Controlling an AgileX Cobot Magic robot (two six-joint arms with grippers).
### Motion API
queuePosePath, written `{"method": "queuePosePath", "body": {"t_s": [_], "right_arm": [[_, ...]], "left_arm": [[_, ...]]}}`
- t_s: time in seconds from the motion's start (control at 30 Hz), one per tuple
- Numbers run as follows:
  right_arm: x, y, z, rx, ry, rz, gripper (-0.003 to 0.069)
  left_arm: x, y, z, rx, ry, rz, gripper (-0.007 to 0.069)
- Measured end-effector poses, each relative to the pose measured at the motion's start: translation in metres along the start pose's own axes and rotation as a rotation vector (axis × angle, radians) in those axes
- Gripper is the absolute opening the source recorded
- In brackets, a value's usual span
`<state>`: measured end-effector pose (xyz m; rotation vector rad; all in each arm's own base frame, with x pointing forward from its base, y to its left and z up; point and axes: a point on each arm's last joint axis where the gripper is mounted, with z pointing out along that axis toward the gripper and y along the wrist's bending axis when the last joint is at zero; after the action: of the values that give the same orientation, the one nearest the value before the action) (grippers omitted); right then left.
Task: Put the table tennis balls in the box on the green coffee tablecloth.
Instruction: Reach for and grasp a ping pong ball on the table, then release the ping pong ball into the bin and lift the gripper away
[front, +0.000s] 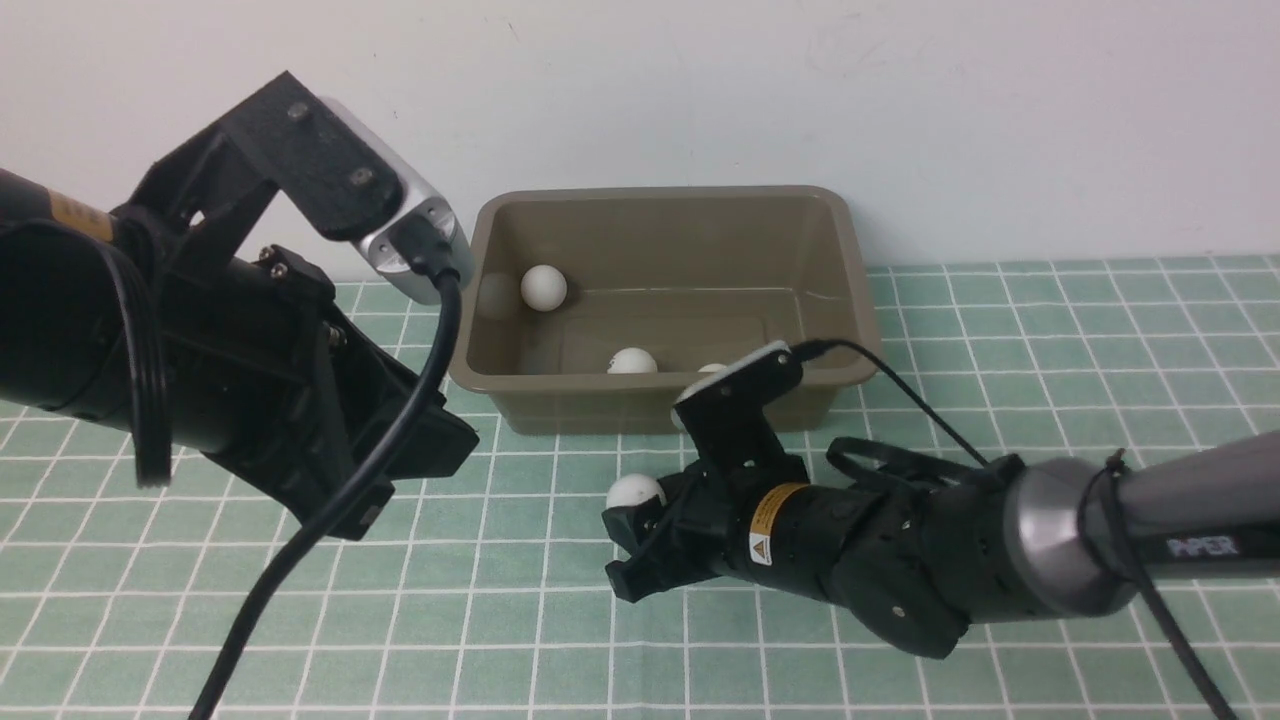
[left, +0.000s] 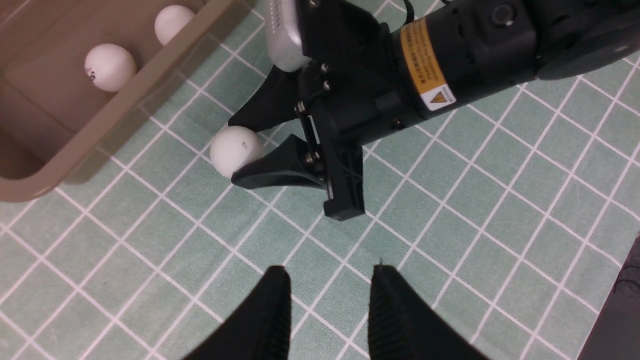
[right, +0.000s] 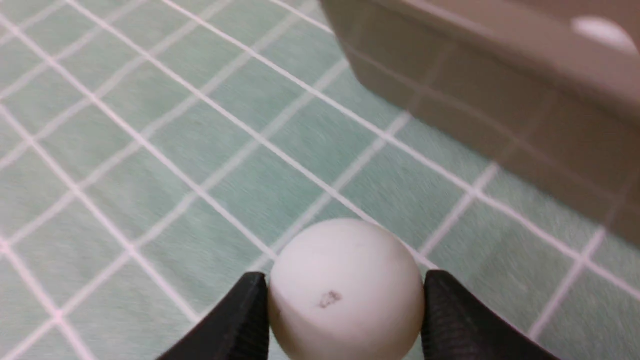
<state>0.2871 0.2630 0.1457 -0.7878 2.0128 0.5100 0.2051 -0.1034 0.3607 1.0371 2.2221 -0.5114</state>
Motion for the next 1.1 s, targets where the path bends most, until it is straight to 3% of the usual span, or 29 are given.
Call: {"method": "queuePosePath", "body": {"t_s": [0.17,0.37,0.5,0.77,1.1], "right_arm": [[-0.028,0.018,-0.023,-0.047,-0.083,-0.072,0.0357],[-0.055,0.020,-0.048,-0.048,-0.175,-0.084,0.0357],[-0.063,-0.010,-0.054,0.019,-0.222,-0.049,0.0357],[-0.088,-0.104,-0.075,0.250,-0.313,0.055,0.0357],[-0.088,-0.117,-0.066,0.260,-0.320,0.034,0.0357]], "left_arm": [[0.000,0.000,0.000,-0.001,-0.001,0.000,0.0206],[0.000,0.000,0.000,-0.001,-0.001,0.000,0.0206],[0.000,0.000,0.000,-0.001,-0.001,0.000,0.0206],[0.000,0.000,0.000,-0.001,-0.001,0.000,0.0206],[0.000,0.000,0.000,0.000,-0.001,0.000,0.0206]]}}
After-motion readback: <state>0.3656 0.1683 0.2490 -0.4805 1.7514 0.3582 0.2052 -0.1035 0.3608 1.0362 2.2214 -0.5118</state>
